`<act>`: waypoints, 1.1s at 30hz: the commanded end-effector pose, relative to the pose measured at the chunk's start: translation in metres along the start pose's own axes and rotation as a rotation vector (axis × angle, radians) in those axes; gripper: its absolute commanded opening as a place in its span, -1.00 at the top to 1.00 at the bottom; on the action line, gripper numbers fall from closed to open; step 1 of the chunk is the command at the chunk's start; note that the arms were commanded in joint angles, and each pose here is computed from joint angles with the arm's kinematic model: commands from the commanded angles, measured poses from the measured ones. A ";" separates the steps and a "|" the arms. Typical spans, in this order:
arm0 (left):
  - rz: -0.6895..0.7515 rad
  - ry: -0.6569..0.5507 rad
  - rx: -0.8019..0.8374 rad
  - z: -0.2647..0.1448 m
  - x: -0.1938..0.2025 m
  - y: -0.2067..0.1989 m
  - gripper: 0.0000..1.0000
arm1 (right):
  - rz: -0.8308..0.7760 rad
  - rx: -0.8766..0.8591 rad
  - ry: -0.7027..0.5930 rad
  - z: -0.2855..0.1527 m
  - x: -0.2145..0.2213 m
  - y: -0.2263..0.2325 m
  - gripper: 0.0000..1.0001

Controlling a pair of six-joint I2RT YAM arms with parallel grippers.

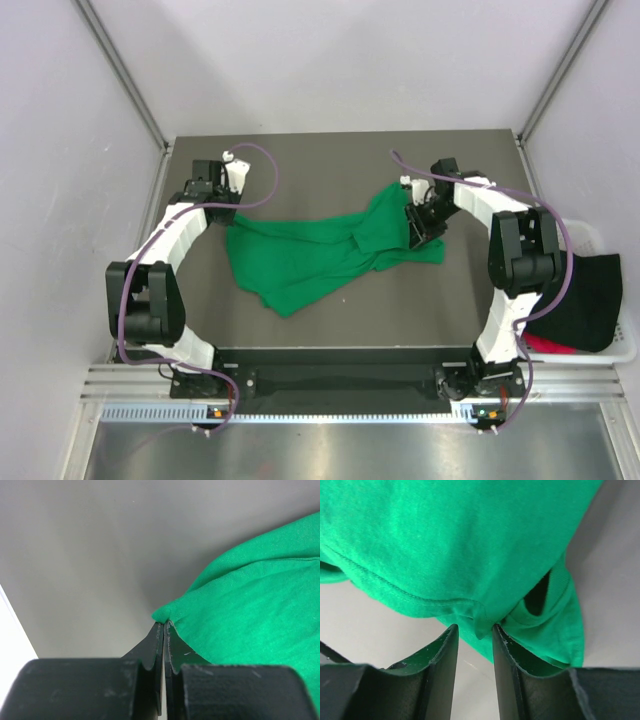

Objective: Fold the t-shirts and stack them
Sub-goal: Flatten the tshirt out

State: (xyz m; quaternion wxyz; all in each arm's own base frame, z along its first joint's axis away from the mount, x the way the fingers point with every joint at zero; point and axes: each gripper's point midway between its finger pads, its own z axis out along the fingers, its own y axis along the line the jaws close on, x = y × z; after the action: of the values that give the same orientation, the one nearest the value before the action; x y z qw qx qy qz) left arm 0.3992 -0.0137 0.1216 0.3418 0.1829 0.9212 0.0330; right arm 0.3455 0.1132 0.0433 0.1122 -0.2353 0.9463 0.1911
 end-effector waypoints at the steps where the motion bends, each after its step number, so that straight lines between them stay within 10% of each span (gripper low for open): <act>1: -0.005 -0.048 -0.009 -0.006 -0.010 0.001 1.00 | -0.013 -0.039 -0.034 -0.005 -0.014 0.004 0.32; 19: -0.002 -0.046 -0.013 -0.007 -0.007 0.001 1.00 | 0.020 -0.005 -0.056 0.005 -0.019 -0.006 0.38; 23: -0.002 -0.042 -0.015 -0.006 -0.006 0.001 1.00 | 0.023 0.003 -0.073 0.004 -0.024 -0.007 1.00; 26: 0.001 -0.045 -0.021 -0.008 -0.008 0.002 1.00 | 0.014 0.006 -0.085 -0.002 -0.026 -0.005 1.00; 33: 0.042 -0.156 -0.130 -0.052 -0.044 0.027 1.00 | -0.154 0.202 -0.310 -0.107 -0.065 0.004 1.00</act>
State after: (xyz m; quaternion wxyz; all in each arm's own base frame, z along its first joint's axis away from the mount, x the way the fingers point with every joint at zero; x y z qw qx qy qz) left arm 0.3939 -0.0076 0.1275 0.3452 0.1836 0.9190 0.0501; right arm 0.3561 0.1095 0.0579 0.1428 -0.2290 0.9472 0.1732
